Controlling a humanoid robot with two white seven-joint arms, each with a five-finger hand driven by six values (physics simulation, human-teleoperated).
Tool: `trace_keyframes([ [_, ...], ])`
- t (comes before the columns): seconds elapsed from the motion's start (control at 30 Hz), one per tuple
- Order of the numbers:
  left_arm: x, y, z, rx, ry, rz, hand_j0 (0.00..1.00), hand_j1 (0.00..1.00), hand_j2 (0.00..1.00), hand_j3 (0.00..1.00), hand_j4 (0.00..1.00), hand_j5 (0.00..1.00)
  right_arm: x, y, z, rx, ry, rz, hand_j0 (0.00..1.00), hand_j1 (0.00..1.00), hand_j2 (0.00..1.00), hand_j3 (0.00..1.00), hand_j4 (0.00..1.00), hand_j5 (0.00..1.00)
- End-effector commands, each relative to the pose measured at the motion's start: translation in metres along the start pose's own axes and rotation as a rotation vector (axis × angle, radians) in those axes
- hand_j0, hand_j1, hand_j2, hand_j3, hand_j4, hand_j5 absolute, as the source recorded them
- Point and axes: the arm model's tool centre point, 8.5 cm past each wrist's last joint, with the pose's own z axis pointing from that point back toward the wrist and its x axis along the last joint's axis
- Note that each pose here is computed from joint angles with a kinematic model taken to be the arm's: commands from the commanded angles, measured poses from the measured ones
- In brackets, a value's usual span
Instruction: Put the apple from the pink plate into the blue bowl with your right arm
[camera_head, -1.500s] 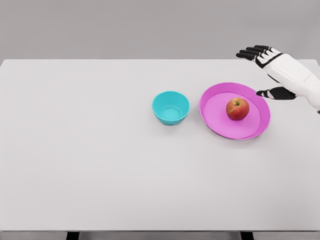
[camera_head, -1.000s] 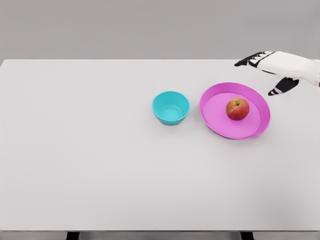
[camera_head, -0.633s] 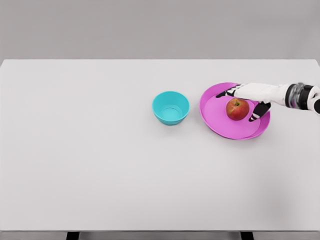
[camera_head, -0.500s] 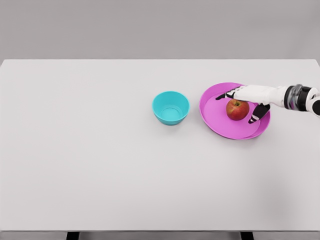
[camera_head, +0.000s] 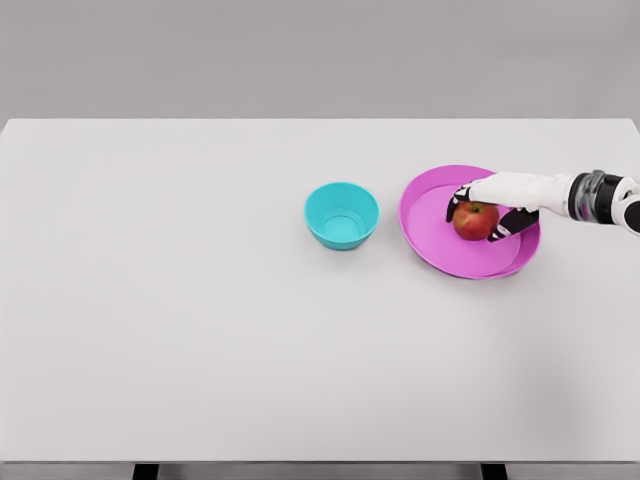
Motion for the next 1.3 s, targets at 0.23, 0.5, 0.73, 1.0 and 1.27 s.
trace_keyframes([
  [0.23, 0.000, 0.000, 0.000, 0.000, 0.000, 0.000, 1.00, 1.00, 1.00, 1.00, 1.00, 1.00, 0.003, -0.020, 0.002, -0.034, 0.000, 0.022, 0.39, 0.39, 0.39, 0.39, 0.39, 0.39],
  [0.5, 0.000, 0.000, 0.000, 0.000, 0.000, 0.000, 1.00, 1.00, 1.00, 1.00, 1.00, 1.00, 0.042, -0.058, -0.028, -0.094, -0.092, 0.082, 0.39, 0.39, 0.39, 0.39, 0.39, 0.39],
  [0.73, 0.000, 0.000, 0.000, 0.000, 0.001, 0.000, 1.00, 1.00, 1.00, 1.00, 1.00, 1.00, 0.082, -0.079, -0.033, -0.134, -0.185, 0.167, 0.39, 0.39, 0.39, 0.39, 0.39, 0.39],
  [1.0, 0.000, 0.000, 0.000, 0.000, 0.000, -0.001, 1.00, 1.00, 1.00, 1.00, 1.00, 1.00, 0.133, -0.091, -0.069, -0.121, -0.290, 0.221, 0.39, 0.39, 0.39, 0.39, 0.39, 0.39],
  [1.27, 0.000, 0.000, 0.000, 0.000, 0.000, 0.000, 1.00, 1.00, 1.00, 1.00, 1.00, 1.00, 0.148, -0.084, -0.090, -0.068, -0.306, 0.242, 0.40, 0.40, 0.40, 0.40, 0.40, 0.40],
])
